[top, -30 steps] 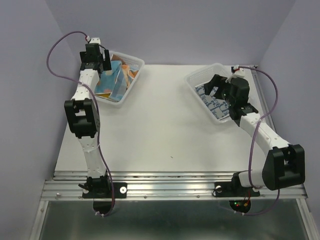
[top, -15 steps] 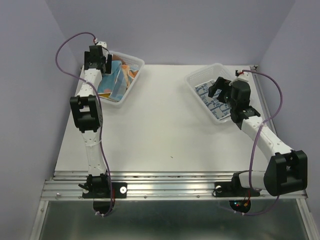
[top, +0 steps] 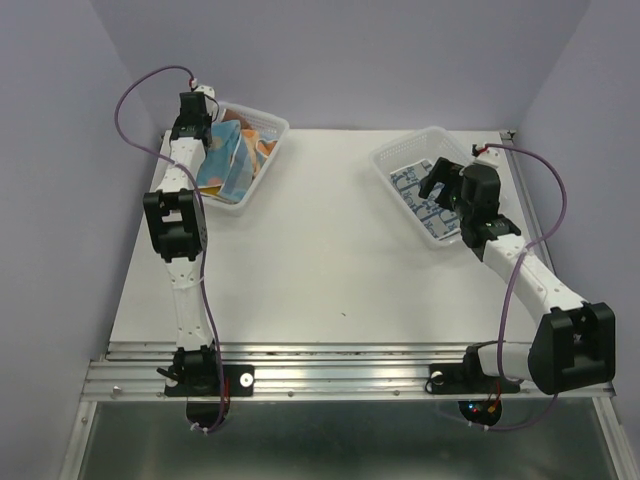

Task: Fold and stack the towels
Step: Grab crumpled towel, then move the towel to the center of the board

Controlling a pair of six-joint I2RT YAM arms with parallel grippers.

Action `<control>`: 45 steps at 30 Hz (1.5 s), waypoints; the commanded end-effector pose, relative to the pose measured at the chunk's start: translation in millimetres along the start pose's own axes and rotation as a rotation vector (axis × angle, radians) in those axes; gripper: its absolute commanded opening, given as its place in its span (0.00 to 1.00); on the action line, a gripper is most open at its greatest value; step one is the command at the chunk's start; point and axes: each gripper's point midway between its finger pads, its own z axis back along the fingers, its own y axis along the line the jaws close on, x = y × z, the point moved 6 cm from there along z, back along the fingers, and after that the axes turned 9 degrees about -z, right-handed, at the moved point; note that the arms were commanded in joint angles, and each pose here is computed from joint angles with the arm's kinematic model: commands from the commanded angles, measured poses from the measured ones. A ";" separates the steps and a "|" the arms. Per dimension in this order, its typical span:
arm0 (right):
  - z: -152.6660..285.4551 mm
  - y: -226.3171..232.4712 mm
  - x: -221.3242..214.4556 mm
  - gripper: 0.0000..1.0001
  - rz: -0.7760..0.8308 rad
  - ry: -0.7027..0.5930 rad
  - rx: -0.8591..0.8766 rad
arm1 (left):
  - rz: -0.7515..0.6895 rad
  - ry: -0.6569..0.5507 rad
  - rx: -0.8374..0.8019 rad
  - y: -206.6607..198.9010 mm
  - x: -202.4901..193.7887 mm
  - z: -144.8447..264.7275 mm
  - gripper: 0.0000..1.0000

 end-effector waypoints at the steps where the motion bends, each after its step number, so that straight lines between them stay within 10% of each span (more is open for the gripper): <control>1: 6.2 -1.0 6.5 1.00 0.003 -0.044 -0.010 | 0.005 -0.080 0.077 27.1 28.6 13.6 0.37; 4: 7.7 -1.4 6.2 1.00 0.000 -0.045 -0.013 | 0.010 -0.076 0.095 30.7 29.6 17.0 0.01; 17: 14.8 2.1 8.4 1.00 -0.004 -0.050 0.024 | 0.139 -0.266 -0.042 52.1 78.2 106.1 0.00; 34: 91.4 14.6 25.0 1.00 -0.054 -0.104 0.204 | 0.317 -0.795 -0.436 13.5 159.5 420.9 0.00; 45: 141.1 18.6 26.0 1.00 -0.053 -0.083 0.306 | 0.455 -1.062 -0.869 12.9 133.6 596.2 0.00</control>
